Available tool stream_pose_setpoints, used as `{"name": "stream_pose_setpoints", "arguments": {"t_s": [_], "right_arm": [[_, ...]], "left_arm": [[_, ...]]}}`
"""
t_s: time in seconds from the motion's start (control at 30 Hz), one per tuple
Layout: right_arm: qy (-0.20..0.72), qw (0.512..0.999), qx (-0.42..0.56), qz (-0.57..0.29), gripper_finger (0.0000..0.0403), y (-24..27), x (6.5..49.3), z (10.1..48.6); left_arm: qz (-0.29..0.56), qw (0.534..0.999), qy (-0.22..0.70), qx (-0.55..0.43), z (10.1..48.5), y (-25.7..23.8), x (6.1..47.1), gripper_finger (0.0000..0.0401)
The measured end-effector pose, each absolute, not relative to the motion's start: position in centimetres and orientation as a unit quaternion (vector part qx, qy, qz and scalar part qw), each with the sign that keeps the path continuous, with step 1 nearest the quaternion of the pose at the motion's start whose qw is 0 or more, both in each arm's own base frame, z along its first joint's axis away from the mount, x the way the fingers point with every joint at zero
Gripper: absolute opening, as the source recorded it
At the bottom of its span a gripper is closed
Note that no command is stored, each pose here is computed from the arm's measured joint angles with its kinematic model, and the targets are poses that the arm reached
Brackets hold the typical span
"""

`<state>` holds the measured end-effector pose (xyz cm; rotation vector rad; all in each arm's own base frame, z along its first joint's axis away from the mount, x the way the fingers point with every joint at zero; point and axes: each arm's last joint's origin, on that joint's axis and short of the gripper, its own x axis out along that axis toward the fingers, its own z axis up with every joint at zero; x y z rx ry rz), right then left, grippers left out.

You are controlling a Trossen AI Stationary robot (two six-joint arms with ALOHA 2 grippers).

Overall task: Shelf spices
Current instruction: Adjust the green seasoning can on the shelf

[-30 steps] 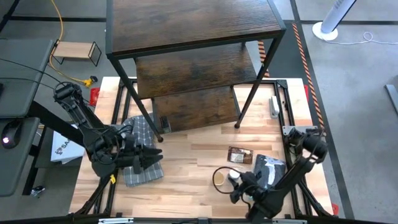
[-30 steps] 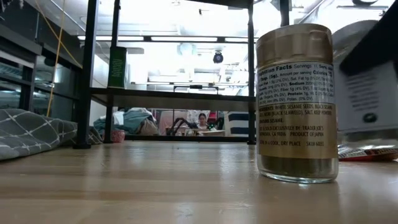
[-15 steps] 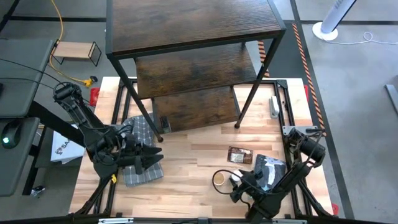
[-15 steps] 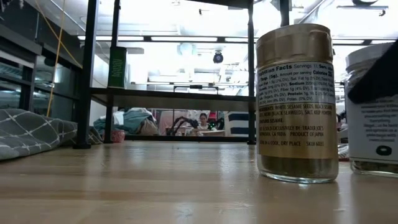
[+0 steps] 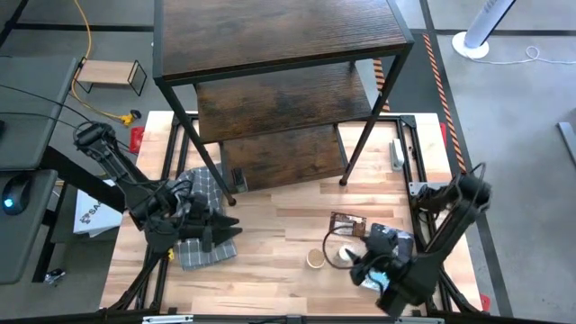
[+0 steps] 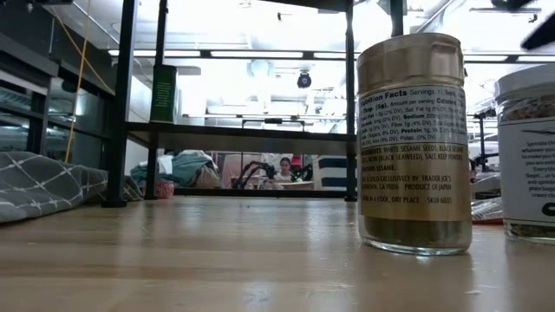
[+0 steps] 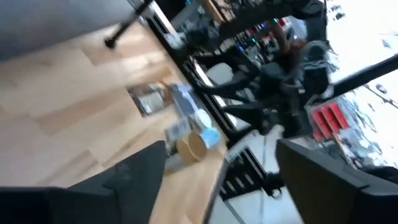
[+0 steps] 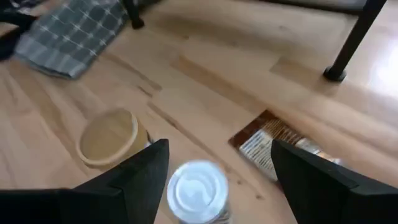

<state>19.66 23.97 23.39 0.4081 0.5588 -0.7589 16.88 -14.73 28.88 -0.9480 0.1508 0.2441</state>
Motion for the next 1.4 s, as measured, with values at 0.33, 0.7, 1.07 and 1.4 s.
{"name": "stream_pose_setpoints", "arguments": {"t_s": [0.33,0.7,1.07,1.4], "right_arm": [[0.238,0.886,0.208,-0.34,0.0276,20.5,17.6,29.0],[0.22,0.885,0.217,-0.348,0.0268,19.3,17.7,30.0],[0.217,0.885,0.223,-0.348,0.0266,19.2,17.9,30.0],[0.216,0.884,0.226,-0.347,0.0265,19.3,17.9,30.0]], "left_arm": [[0.298,0.842,0.063,-0.445,25.4,-11.9,16.6,0.0016],[0.392,0.788,0.029,-0.474,22.4,-10.9,18.5,0.0001],[0.445,0.747,-0.012,-0.493,21.8,-8.9,19.6,0.0],[0.473,0.743,-0.034,-0.472,22.0,-7.2,20.6,0.0]]}}
